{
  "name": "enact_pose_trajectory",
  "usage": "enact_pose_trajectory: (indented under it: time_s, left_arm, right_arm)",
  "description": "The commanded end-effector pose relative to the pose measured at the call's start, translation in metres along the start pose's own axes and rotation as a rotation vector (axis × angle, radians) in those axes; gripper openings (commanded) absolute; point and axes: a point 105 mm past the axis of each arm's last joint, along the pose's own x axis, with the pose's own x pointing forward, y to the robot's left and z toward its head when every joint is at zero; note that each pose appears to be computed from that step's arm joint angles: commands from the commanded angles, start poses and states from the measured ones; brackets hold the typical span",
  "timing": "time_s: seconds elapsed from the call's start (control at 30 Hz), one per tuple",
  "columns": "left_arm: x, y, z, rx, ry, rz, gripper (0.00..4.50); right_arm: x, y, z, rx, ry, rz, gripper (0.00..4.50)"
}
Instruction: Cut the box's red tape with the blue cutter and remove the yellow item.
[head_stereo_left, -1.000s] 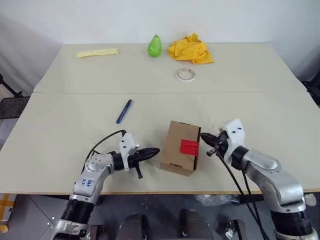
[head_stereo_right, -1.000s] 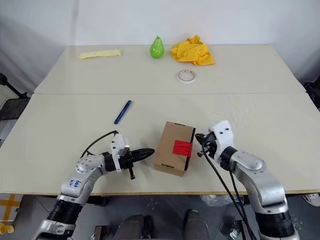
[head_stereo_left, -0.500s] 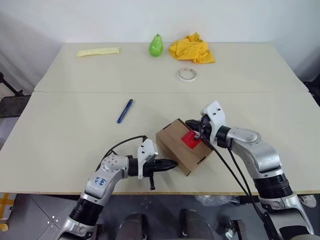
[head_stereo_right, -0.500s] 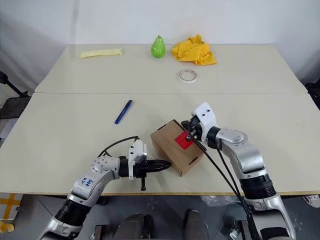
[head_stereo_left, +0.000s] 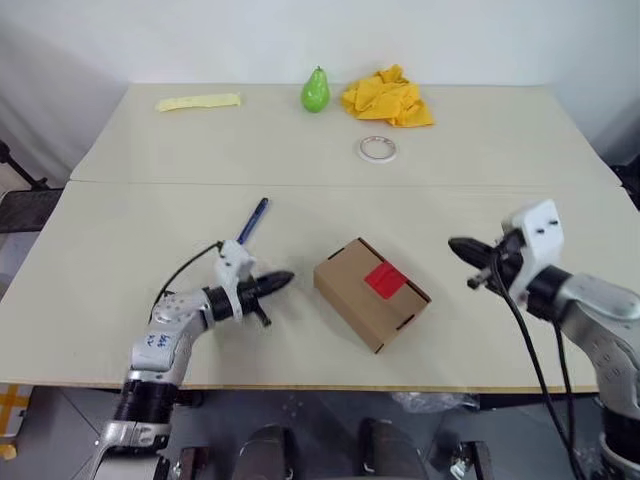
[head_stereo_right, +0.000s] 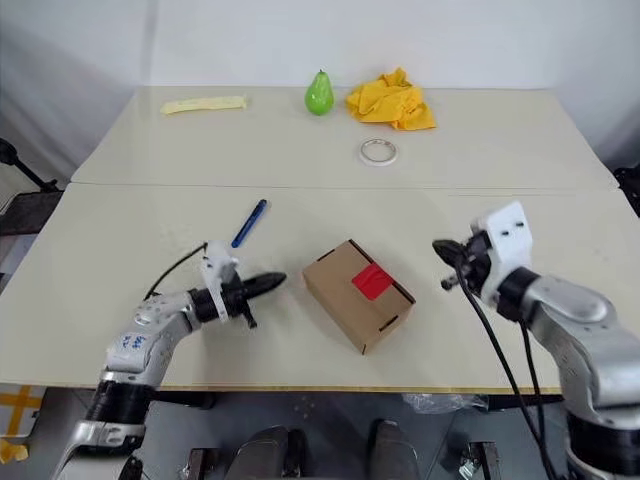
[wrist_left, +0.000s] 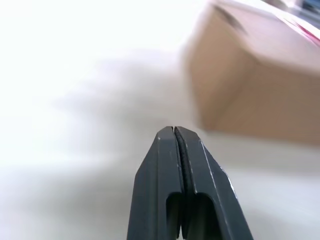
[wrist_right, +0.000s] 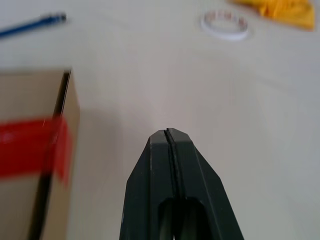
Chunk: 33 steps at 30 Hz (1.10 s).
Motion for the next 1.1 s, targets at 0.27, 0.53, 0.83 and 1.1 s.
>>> enact_pose_trajectory:
  time_s: [0.27,0.53,0.83,1.1]
  left_arm:
    - [0.045,-0.009,0.016,0.056,-0.069,-0.116,0.02]
    - [0.052,-0.034,0.016,0.071,-0.032,-0.292,0.02]
    - [0.053,-0.056,0.009,0.072,0.019,-0.435,0.02]
    - [0.060,-0.077,0.001,0.066,0.031,-0.523,0.02]
  right_arm:
    - [-0.020,0.064,-0.031,0.026,0.157,0.190,0.00]
    - [0.008,0.074,-0.021,0.034,0.095,0.194,0.00]
    - [0.014,0.076,-0.014,0.025,0.076,0.184,0.00]
    - [-0.006,0.075,-0.021,0.027,0.124,0.177,0.00]
